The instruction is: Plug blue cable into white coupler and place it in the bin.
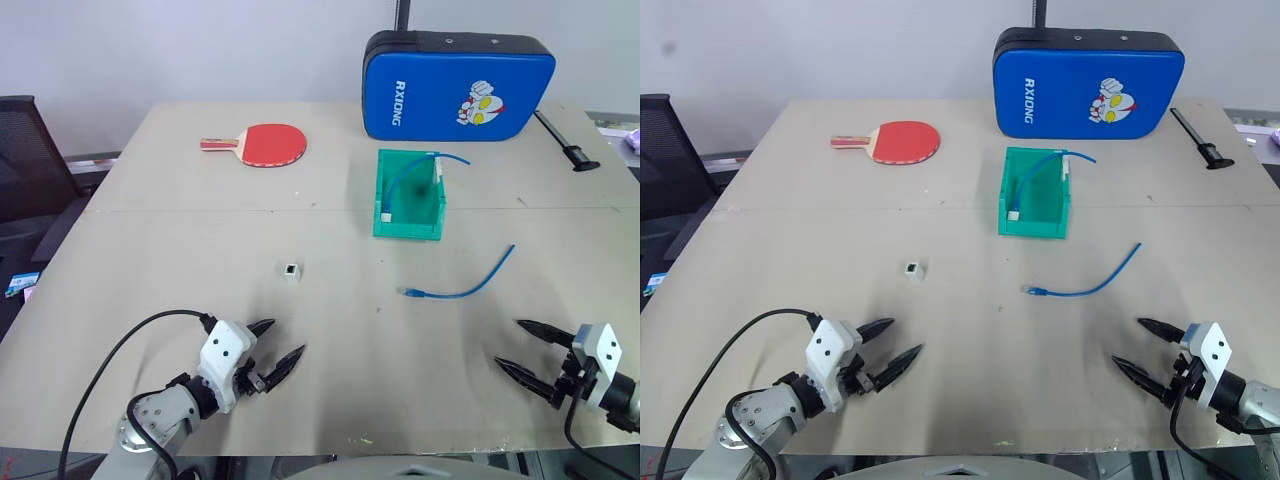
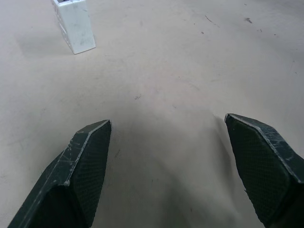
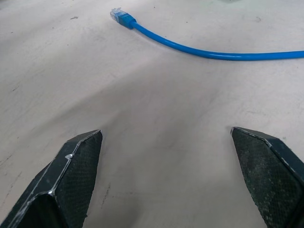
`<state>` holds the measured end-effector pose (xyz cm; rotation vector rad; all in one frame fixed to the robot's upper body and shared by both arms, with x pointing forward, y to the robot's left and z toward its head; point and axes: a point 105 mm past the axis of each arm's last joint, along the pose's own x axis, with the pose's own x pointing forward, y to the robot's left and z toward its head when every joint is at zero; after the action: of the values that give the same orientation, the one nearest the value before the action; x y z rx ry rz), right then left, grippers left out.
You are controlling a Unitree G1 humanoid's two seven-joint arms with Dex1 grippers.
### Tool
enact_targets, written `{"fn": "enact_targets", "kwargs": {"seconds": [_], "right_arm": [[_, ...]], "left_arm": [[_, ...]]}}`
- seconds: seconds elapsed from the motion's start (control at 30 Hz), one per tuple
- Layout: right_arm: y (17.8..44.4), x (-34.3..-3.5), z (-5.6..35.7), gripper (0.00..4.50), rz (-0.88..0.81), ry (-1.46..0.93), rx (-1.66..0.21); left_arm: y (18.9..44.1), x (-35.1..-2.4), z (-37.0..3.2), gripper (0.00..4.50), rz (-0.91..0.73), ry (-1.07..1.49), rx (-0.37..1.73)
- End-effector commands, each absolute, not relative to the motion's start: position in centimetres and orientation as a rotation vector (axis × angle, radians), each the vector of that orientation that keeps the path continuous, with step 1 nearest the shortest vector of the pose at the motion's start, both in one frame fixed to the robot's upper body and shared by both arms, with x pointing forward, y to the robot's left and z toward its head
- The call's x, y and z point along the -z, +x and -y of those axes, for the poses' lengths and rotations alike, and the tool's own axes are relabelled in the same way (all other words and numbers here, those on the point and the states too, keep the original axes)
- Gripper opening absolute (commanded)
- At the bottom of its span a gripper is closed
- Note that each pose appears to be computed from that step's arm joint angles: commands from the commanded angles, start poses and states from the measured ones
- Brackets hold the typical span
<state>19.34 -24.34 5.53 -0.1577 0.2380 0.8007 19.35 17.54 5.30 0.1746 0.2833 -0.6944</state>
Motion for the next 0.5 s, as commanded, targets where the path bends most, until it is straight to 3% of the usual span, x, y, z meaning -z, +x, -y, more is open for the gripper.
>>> {"fn": "enact_targets", "kwargs": {"seconds": [0.03,0.5], "right_arm": [[19.06,-6.46,23.82,4.28,-0.195,-0.162,-0.807],[19.06,-6.47,23.53,4.28,-0.182,-0.160,-0.805]], "left_arm": [[18.88,-4.97,-17.14,3.92,-0.302,0.158,0.720],[18.61,-4.47,-17.29,3.92,-0.300,0.155,0.744]]}}
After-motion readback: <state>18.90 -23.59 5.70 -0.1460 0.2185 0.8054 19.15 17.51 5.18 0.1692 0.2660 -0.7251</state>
